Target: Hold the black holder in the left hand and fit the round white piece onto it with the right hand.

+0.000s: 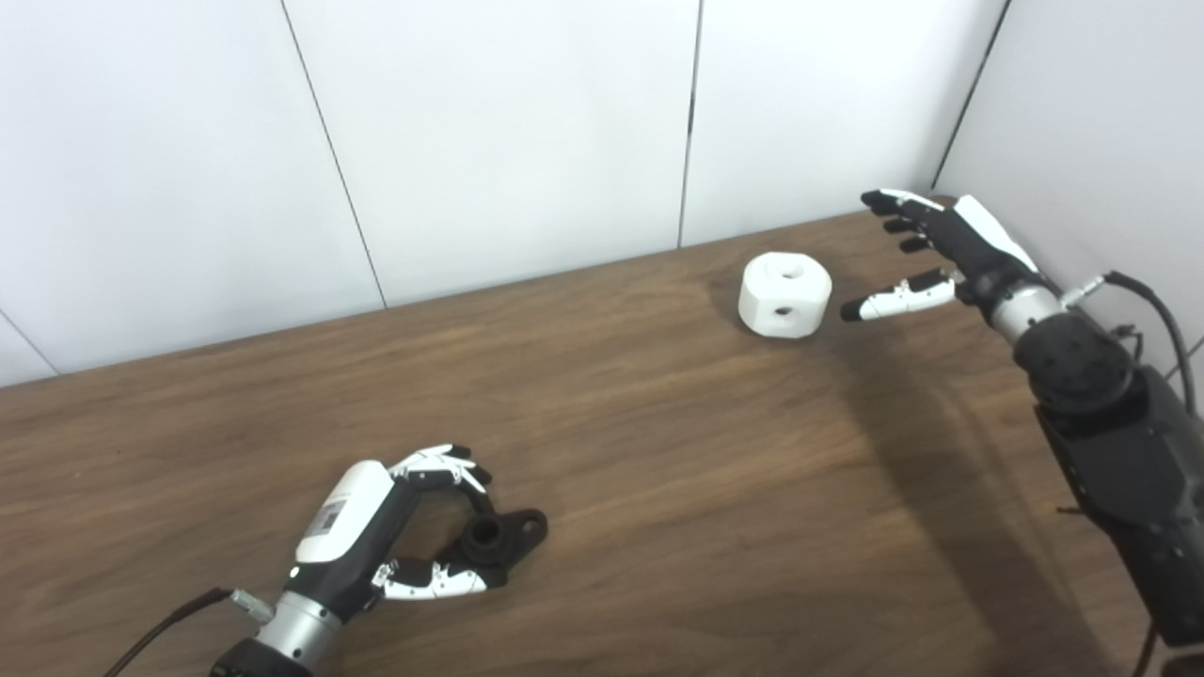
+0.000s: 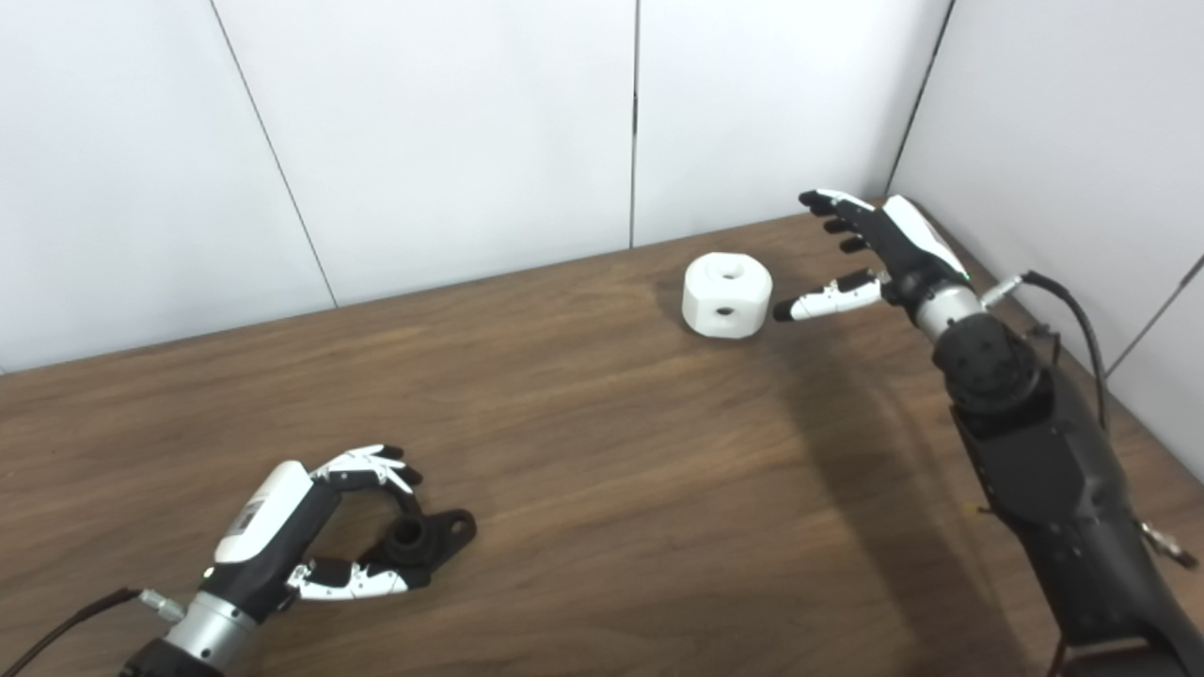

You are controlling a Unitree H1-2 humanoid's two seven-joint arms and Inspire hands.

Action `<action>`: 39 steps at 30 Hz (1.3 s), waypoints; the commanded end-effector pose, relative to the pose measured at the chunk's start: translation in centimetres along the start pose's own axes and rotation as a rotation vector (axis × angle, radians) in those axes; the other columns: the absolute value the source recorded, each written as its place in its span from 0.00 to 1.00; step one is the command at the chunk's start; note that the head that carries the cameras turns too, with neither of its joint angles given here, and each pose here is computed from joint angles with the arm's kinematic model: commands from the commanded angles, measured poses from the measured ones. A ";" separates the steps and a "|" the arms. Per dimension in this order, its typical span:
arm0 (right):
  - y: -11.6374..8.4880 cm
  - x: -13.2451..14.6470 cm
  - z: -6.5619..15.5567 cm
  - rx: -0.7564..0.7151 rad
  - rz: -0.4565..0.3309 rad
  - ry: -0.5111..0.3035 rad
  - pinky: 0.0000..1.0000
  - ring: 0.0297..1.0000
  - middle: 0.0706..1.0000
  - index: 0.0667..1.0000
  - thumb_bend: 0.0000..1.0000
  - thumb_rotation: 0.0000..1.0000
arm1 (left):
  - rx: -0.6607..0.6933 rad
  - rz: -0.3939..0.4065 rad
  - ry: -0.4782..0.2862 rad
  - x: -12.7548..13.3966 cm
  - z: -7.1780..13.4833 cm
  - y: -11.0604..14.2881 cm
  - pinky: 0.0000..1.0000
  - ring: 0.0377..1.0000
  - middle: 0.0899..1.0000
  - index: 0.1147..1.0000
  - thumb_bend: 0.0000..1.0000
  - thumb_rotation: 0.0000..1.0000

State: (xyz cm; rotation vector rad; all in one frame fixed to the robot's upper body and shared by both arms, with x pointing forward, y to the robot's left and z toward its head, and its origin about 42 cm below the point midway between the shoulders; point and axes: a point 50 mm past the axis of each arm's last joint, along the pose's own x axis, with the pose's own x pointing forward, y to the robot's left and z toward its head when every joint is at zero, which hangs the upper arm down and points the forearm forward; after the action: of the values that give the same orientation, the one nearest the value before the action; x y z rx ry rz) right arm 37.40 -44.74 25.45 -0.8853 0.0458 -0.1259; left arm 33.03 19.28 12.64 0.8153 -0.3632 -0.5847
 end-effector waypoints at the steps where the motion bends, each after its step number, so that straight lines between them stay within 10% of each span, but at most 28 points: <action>1: -3.1 1.1 2.1 -0.042 -0.059 -0.078 0.83 0.89 0.90 0.87 1.00 0.25 | -0.010 -0.069 0.081 -1.4 -1.5 -1.3 0.78 0.85 0.69 0.43 0.52 0.07; 39: 0.6 5.2 2.9 -0.063 0.101 0.014 0.89 0.94 0.93 0.82 1.00 0.23 | -0.037 -0.062 0.051 -1.9 -0.3 -1.4 0.78 0.85 0.69 0.43 0.52 0.07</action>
State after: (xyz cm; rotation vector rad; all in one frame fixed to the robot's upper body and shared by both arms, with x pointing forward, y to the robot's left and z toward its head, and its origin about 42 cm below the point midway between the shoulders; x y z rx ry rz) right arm 41.85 -43.00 23.46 -0.9197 0.1981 -0.0089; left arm 32.16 19.30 12.58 0.7837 -0.3638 -0.5799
